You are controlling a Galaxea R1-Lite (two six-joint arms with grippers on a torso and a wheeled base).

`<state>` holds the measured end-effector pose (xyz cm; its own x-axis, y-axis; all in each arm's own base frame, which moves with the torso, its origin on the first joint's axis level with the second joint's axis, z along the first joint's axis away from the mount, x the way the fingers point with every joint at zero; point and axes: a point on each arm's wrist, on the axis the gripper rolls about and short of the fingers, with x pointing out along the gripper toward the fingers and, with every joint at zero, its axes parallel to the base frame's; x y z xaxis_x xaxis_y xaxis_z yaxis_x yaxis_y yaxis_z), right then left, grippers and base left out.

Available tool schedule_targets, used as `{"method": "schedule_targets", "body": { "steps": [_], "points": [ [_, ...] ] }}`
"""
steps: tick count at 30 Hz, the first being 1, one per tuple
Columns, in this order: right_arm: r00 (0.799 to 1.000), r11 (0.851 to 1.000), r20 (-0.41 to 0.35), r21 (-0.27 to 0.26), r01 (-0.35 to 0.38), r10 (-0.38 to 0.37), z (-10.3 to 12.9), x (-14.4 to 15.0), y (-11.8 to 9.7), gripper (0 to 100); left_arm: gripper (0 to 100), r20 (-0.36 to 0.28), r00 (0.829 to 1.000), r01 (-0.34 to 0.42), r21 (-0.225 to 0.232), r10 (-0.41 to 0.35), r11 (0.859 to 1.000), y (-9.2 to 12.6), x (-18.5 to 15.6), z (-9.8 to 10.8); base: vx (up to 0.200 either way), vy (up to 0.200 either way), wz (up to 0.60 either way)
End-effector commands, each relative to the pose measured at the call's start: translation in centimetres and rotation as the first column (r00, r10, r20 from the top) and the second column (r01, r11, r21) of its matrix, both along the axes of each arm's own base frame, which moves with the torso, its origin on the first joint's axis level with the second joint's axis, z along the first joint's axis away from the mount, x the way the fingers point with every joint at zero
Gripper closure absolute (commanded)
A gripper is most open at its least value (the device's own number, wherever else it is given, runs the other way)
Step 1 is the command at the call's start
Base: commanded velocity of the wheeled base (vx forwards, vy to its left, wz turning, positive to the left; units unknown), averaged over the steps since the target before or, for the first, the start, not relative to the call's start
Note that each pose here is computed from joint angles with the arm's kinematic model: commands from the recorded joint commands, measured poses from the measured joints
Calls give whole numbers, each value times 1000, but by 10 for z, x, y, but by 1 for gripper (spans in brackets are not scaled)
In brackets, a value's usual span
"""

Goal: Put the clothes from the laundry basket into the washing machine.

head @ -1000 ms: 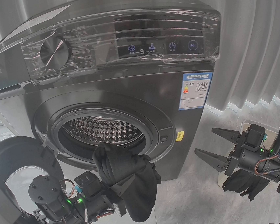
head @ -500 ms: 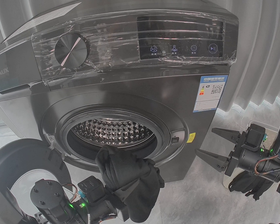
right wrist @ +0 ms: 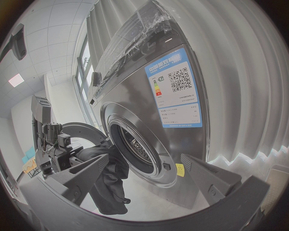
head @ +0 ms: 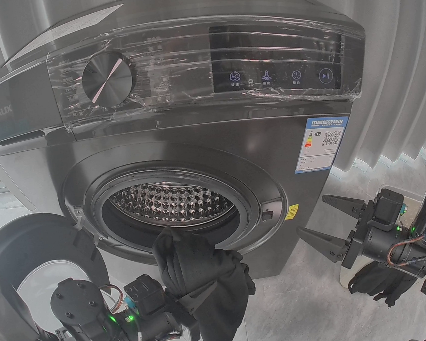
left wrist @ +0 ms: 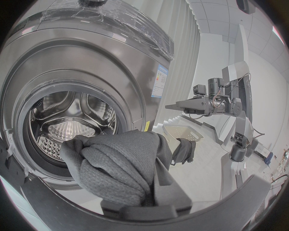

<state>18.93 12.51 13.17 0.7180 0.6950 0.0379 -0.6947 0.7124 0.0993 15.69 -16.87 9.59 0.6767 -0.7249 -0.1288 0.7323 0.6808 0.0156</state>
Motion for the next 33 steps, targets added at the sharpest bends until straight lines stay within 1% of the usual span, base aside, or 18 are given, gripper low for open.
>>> {"method": "schedule_targets", "body": {
  "steps": [1,8,11,15,16,18,20,21,22,24,27,29,31,32,33],
  "points": [
    [1000,1000,1,1,-1,1,0,0,0,0,100,-4,1000,1,4,-1,1000,-1,0,-1,0,0,0],
    [1000,1000,-6,-5,-4,4,-2,-2,0,0,100,-3,1000,15,3,-15,1000,-3,-2,-1,0,0,0],
    [1000,1000,-17,-16,-10,10,-4,-5,-1,0,100,2,1000,18,-13,-18,1000,-4,-3,2,0,0,0],
    [1000,1000,-19,-22,-15,14,-6,-6,0,0,100,4,1000,8,-5,-8,1000,-4,0,1,0,0,0],
    [1000,999,-9,-34,-19,19,-6,-7,0,0,100,-14,999,-45,9,45,999,-7,8,-6,0,0,0],
    [1000,999,-7,-43,-22,22,-6,-8,0,0,100,-36,992,-124,15,124,992,-7,16,-12,0,0,0],
    [1000,999,-11,-48,-27,26,-7,-10,0,0,100,-78,981,-180,-8,179,984,-3,24,-16,0,0,0],
    [1000,998,-11,-50,-28,28,-8,-11,0,0,100,-89,976,-203,-24,200,979,-1,28,-16,0,0,0],
    [1000,998,-12,-50,-28,28,-8,-11,-1,0,100,-92,971,-224,-31,220,974,-1,32,-16,0,0,0],
    [1000,998,-11,-50,-28,28,-8,-11,-1,0,100,-92,964,-256,-39,252,966,0,40,-16,0,0,0],
    [999,998,-12,-50,-30,29,-8,-11,-1,0,100,-90,948,-309,-35,305,950,-2,46,-19,0,0,0],
    [999,998,-12,-50,-30,29,-8,-11,-1,0,100,-94,944,-319,-28,316,947,-4,50,-23,0,0,0],
    [1000,998,-14,-51,-28,28,-8,-11,-1,0,100,-99,944,-320,-20,316,947,-5,51,-26,0,0,0],
    [999,998,-19,-54,-29,28,-9,-13,-2,0,100,-108,941,-323,-7,320,946,-7,55,-32,0,0,0],
    [999,998,-17,-54,-29,28,-9,-13,-2,0,100,-109,939,-327,-5,325,945,-8,57,-34,0,0,0]
  ]
}}
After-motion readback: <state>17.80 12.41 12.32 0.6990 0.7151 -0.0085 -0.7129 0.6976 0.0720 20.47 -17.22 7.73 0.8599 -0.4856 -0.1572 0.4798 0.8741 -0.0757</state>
